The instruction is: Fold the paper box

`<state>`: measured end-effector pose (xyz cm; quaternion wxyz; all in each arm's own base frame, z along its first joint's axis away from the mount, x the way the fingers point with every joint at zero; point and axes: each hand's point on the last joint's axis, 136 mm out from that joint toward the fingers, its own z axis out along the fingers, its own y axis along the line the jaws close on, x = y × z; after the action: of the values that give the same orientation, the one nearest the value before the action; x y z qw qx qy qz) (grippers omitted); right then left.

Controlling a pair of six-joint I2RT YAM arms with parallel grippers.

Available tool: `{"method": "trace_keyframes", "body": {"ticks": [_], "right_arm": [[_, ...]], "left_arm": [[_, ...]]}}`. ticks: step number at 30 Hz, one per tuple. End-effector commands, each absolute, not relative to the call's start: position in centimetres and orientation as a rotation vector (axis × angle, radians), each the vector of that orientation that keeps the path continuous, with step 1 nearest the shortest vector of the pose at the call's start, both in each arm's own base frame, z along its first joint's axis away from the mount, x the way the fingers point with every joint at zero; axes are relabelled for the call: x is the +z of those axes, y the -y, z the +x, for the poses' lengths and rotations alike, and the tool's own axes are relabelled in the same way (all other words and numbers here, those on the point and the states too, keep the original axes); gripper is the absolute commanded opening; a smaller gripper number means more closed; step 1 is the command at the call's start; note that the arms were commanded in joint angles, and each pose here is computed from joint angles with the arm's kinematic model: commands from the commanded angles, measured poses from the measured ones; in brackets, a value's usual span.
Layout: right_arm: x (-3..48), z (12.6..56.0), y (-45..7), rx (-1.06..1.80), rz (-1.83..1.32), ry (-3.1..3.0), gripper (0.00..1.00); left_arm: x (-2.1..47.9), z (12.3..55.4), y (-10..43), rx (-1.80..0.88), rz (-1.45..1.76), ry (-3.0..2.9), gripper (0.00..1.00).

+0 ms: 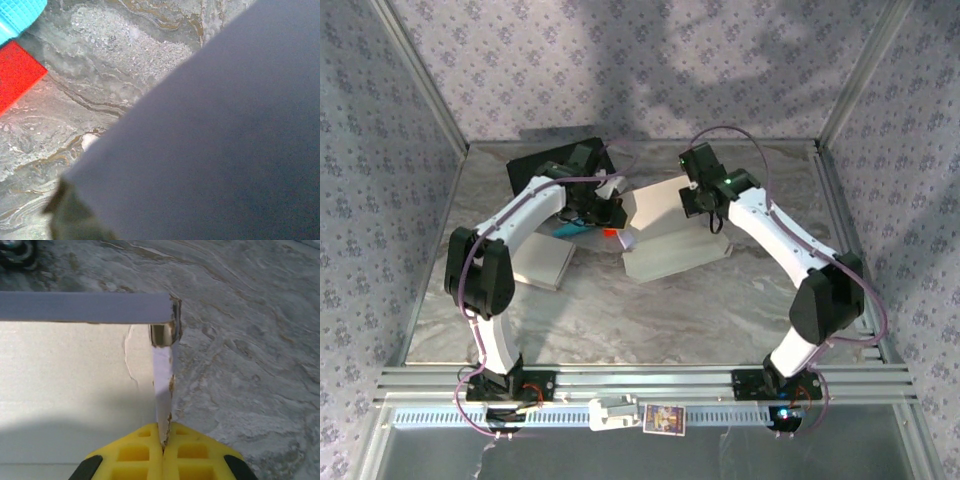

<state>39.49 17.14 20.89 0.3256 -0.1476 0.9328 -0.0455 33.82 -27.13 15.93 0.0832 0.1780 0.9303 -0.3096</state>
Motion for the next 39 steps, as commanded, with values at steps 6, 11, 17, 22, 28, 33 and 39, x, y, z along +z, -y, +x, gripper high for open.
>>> {"method": "trace_keyframes", "body": {"ticks": [6, 11, 17, 22, 28, 33, 39], "right_arm": [[19.8, 39.2, -17.0, -0.103, -0.338, -2.529, 0.07], [19.0, 39.5, -17.1, -0.021, -0.364, -2.558, 0.14], [19.0, 39.8, -16.8, -0.013, -0.357, -2.566, 0.19], [18.7, 39.9, -16.8, -0.017, -0.356, -2.576, 0.25], [18.9, 40.2, -16.4, -0.065, -0.337, -2.561, 0.13], [19.3, 40.4, -14.8, -0.254, -0.267, -2.557, 0.05], [20.3, 39.9, -12.3, -0.557, -0.114, -2.534, 0.00]], "left_arm": [[17.6, 33.7, 29.0, -0.982, 0.573, -2.732, 0.00], [17.8, 33.7, 29.1, -0.991, 0.574, -2.727, 0.00], [17.7, 33.8, 29.2, -0.993, 0.573, -2.730, 0.00], [17.7, 33.9, 29.1, -0.989, 0.571, -2.731, 0.00], [17.8, 33.9, 29.1, -0.989, 0.573, -2.730, 0.00], [17.7, 33.9, 29.2, -0.989, 0.573, -2.733, 0.00], [17.6, 33.9, 29.2, -0.979, 0.560, -2.750, 0.00]]}}
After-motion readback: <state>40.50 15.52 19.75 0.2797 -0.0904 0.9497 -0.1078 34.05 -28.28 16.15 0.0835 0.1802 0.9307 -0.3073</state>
